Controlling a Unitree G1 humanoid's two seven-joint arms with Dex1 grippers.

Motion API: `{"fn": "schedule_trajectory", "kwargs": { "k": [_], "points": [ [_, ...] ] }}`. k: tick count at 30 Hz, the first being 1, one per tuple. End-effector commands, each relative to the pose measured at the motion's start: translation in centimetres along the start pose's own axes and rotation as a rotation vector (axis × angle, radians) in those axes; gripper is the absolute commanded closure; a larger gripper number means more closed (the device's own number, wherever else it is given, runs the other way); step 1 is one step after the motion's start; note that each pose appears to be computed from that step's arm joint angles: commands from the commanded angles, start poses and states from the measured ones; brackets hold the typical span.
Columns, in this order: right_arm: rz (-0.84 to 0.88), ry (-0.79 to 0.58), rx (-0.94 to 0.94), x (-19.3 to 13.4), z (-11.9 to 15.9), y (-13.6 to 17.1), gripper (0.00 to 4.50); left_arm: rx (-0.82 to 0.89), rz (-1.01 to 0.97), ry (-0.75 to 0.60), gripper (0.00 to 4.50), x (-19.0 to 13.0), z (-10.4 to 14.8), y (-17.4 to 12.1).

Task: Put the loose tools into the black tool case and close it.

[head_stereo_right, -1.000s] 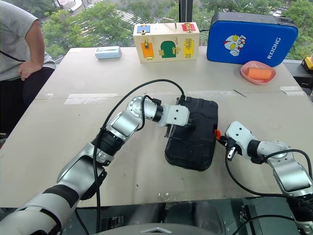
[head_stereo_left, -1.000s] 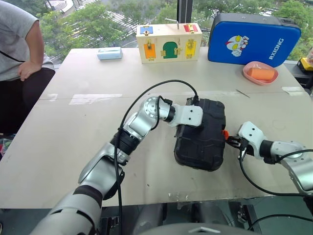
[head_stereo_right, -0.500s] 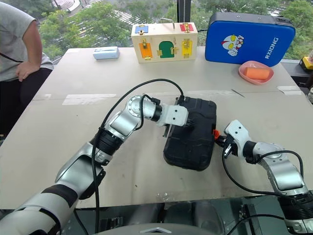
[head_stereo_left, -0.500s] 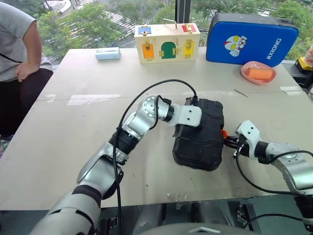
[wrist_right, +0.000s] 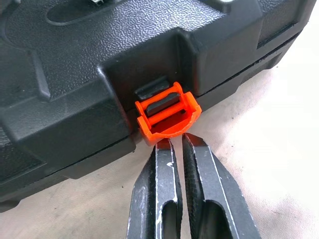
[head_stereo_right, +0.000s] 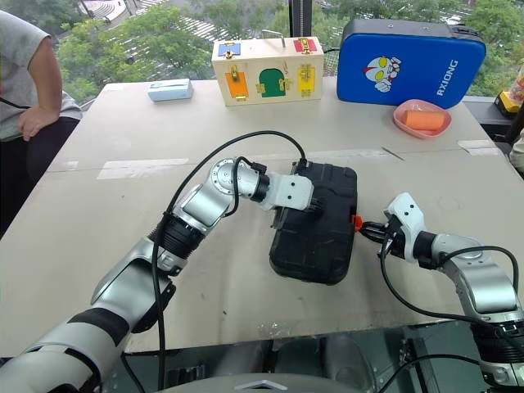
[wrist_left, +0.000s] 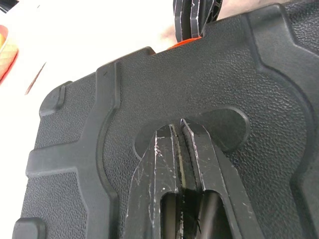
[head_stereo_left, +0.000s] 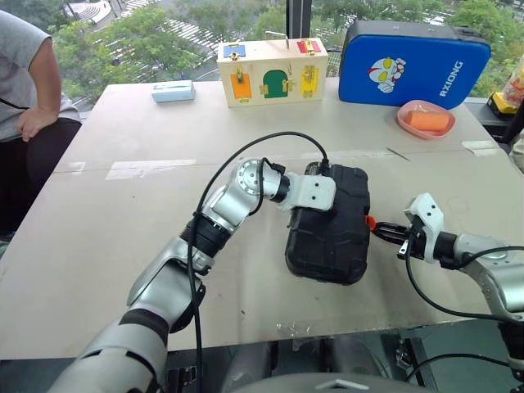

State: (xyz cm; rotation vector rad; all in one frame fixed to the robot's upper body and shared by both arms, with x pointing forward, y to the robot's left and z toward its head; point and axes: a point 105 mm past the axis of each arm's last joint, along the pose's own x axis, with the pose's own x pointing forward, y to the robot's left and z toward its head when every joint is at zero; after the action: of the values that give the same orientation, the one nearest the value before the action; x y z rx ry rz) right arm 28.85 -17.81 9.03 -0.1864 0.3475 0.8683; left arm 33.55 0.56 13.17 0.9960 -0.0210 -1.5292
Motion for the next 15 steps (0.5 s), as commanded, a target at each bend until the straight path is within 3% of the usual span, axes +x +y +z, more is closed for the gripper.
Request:
{"fn": "schedule_trajectory", "kwargs": {
  "k": [1, 8, 15],
  "points": [
    [0.142, -0.256, -0.159, 0.4, 7.0, 3.0, 4.50, -0.119, -0.182, 0.159, 4.47, 2.0, -4.4, -5.0],
    [0.146, -0.264, -0.203, -0.1, 8.0, 2.8, 4.50, -0.117, -0.184, 0.160, 4.47, 1.9, -4.5, -5.2],
    [0.146, -0.153, -0.285, -2.4, 6.7, 0.5, 4.50, -0.117, -0.181, 0.157, 4.47, 1.8, -4.5, -5.4]
  ]
}}
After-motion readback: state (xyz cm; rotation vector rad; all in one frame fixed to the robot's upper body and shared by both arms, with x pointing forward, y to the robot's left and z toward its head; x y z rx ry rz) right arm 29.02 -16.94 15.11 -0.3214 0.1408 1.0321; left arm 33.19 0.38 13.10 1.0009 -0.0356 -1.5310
